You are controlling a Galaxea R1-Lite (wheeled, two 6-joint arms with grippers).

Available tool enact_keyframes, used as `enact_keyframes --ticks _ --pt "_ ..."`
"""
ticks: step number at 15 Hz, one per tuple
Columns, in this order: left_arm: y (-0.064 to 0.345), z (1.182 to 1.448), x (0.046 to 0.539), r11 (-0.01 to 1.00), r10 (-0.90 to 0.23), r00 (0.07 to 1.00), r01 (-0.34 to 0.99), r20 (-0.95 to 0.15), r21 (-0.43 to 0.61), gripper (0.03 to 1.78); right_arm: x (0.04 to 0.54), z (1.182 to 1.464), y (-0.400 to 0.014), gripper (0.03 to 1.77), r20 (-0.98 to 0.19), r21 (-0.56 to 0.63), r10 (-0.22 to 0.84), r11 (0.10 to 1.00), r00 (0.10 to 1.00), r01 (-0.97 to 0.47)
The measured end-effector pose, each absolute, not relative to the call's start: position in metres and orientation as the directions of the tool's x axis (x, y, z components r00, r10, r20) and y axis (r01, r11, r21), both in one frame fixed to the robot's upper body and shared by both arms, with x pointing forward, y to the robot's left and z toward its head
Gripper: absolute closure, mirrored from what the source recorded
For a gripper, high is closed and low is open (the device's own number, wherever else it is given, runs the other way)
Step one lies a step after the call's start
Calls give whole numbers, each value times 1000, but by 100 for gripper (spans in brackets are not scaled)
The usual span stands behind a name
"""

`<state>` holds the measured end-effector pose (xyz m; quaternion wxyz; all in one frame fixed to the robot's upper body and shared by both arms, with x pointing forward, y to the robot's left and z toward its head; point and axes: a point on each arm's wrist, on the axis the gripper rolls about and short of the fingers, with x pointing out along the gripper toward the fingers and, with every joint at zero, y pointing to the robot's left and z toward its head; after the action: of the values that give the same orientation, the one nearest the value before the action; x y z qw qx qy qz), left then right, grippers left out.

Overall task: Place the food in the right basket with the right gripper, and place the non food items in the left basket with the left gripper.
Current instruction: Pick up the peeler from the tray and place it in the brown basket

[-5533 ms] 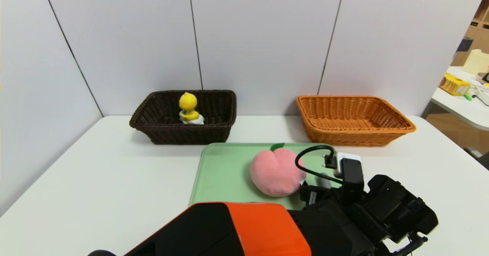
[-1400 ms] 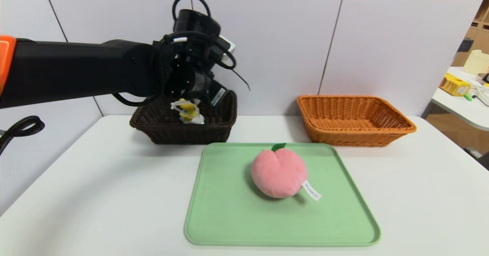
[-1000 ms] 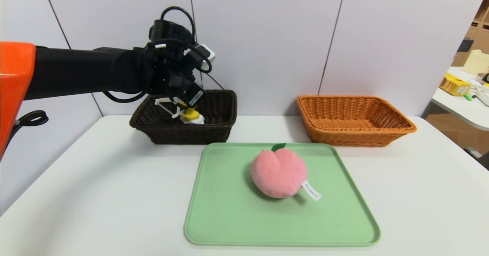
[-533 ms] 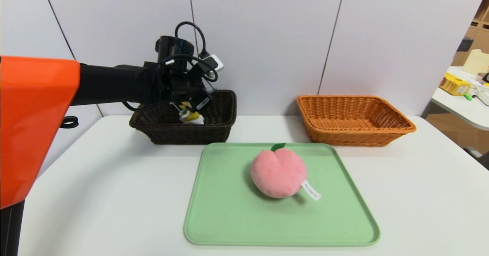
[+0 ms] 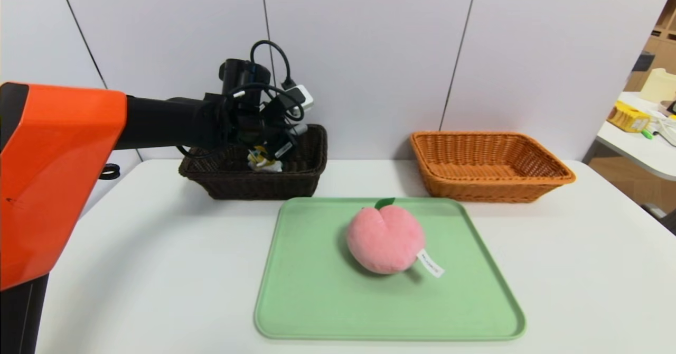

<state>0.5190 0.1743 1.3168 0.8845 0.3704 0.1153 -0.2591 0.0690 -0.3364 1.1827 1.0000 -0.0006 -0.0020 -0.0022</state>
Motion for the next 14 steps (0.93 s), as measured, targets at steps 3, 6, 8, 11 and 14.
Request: enact_keyframes --ticks 3,6,8,11,14 --pt "175 1313 520 587 -371 833 552 -409 592 151 69 1183 -336 10 4 -1 -5 1000 1000 5" --pt "173 1311 520 585 -374 830 558 -415 588 151 69 1183 -336 10 4 -1 -5 1000 1000 5" --pt "174 1310 520 587 -371 830 557 -416 588 151 69 1183 -336 10 4 -1 -5 1000 1000 5" --pt "173 1309 520 583 -378 826 563 -418 585 151 69 1183 -336 10 4 -1 -5 1000 1000 5" --pt "173 1305 522 581 -382 821 571 -425 580 151 69 1183 -336 10 4 -1 -5 1000 1000 5"
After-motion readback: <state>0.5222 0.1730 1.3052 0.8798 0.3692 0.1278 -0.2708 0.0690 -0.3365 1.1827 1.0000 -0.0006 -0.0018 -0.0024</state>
